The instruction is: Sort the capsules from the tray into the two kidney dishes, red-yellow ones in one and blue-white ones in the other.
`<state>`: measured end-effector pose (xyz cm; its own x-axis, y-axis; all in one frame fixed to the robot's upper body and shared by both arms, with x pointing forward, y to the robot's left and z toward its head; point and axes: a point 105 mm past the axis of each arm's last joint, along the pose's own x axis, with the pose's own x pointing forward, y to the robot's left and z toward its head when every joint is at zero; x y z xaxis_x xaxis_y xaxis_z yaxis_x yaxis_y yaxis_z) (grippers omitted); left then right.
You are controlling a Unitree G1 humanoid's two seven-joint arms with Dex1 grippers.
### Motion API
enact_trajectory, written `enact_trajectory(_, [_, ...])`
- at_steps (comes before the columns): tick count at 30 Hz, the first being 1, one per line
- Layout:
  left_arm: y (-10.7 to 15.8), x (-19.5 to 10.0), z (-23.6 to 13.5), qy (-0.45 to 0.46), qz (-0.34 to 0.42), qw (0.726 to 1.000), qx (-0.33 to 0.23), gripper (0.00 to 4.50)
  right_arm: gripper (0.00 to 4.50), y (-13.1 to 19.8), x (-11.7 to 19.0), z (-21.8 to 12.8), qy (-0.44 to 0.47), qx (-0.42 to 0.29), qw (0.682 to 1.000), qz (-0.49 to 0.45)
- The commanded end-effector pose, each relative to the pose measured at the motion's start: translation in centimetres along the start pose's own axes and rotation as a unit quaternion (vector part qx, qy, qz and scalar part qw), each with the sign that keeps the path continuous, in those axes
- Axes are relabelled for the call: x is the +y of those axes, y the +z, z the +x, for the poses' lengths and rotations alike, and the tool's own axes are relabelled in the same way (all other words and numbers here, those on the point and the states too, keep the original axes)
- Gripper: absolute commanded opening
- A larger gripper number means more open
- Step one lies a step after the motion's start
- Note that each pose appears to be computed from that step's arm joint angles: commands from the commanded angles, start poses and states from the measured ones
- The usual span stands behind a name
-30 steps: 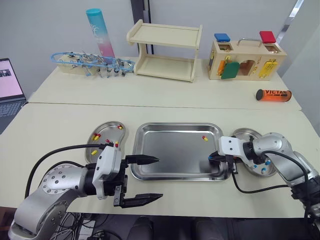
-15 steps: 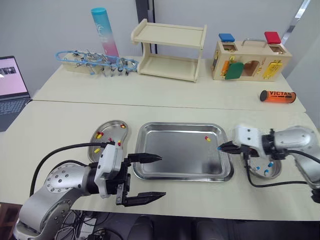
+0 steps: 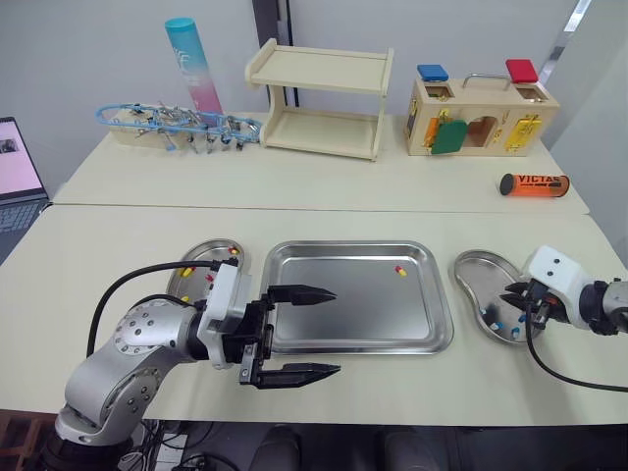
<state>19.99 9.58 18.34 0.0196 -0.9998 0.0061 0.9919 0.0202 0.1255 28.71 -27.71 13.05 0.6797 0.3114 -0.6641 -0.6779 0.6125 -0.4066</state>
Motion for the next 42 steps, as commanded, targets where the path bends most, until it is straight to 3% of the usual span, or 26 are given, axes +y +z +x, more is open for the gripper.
enact_trajectory(1, [0.4, -0.1, 0.1, -0.004, 0.012, 1.0, -0.009, 4.5, 2.22, 0.8, -0.9, -1.0, -0.017, -0.009, 1.0, -0.007])
enact_trajectory(7, [0.0, 0.4, -2.0, 0.06, 0.006, 0.998, 0.021, 4.5, 4.24, 2.3, -1.2, -1.6, -0.009, -0.045, 0.998, -0.049])
enact_trajectory(11, [-0.4, 2.8, -6.9, 0.208, -0.014, 0.976, 0.058, 4.5, 4.24, 3.4, -0.5, -3.0, 0.021, -0.105, 0.991, -0.086])
enact_trajectory(18, [-0.5, 5.0, -19.8, 0.434, 0.037, 0.885, 0.165, 4.5, 4.24, 2.0, -1.6, -5.5, 0.004, -0.137, 0.982, -0.133])
enact_trajectory(23, [-2.1, 2.6, -28.7, 0.548, 0.006, 0.803, 0.233, 4.5, 4.24, -2.0, -2.6, -7.0, 0.011, -0.106, 0.991, -0.078])
enact_trajectory(26, [-3.2, 1.4, -31.5, 0.577, -0.017, 0.779, 0.245, 4.5, 4.24, -3.9, -3.1, -7.8, 0.005, -0.083, 0.995, -0.053])
enact_trajectory(31, [-4.7, -0.4, -33.6, 0.597, -0.057, 0.764, 0.238, 4.5, 4.38, -7.0, -3.1, -8.9, -0.003, -0.052, 0.999, 0.009])
enact_trajectory(42, [-5.3, -0.9, -33.9, 0.596, -0.064, 0.765, 0.235, 4.5, 4.38, -7.9, -2.6, -8.6, -0.002, -0.047, 0.998, 0.028])
